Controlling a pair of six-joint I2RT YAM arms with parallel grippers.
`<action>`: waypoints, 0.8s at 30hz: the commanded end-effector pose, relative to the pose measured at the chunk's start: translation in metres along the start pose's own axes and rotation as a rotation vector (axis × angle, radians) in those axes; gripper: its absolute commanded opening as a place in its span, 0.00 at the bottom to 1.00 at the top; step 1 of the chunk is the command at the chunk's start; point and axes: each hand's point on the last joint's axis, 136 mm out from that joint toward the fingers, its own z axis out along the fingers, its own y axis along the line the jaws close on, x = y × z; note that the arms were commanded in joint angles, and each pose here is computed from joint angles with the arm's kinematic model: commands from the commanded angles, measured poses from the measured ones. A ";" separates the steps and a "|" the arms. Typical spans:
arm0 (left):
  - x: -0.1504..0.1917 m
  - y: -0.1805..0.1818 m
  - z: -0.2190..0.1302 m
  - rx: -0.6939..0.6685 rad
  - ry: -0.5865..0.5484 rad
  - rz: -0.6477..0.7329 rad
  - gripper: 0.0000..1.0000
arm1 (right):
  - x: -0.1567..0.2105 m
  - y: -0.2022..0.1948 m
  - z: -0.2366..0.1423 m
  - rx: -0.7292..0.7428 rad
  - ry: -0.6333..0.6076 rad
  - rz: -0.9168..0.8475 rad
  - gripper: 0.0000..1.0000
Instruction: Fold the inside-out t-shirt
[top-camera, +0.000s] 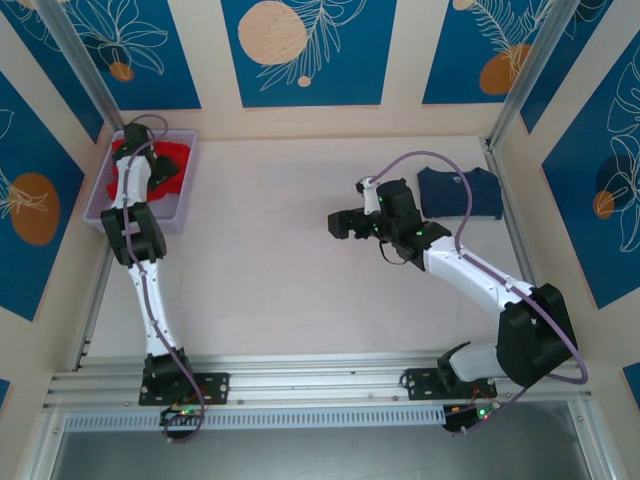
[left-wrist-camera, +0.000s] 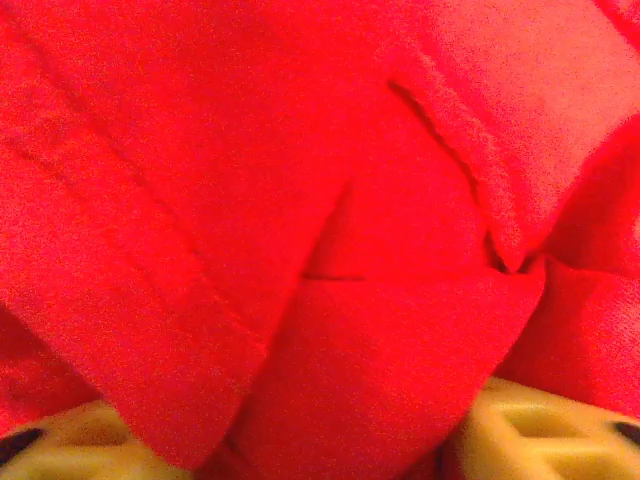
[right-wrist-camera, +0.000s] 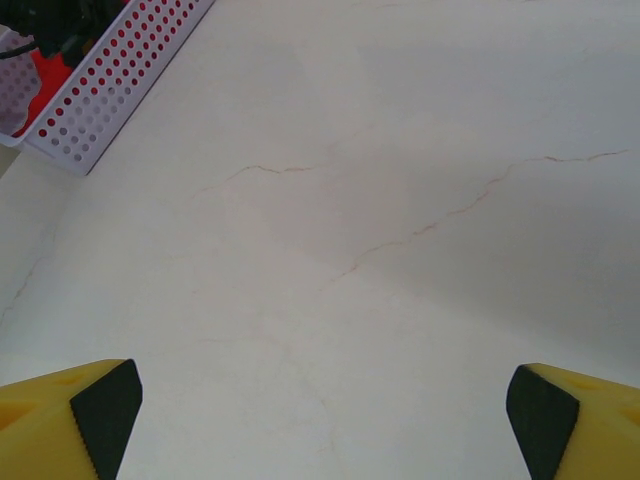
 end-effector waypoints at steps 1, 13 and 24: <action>0.023 -0.006 0.013 0.046 0.088 0.003 0.29 | -0.005 -0.012 -0.008 0.072 -0.027 0.008 0.96; -0.097 -0.022 -0.156 0.062 -0.330 -0.021 0.00 | -0.010 -0.151 0.020 0.380 0.083 0.310 0.80; -0.117 -0.086 -0.359 0.237 -0.628 0.060 0.00 | -0.001 -0.229 0.091 0.354 0.255 0.497 0.76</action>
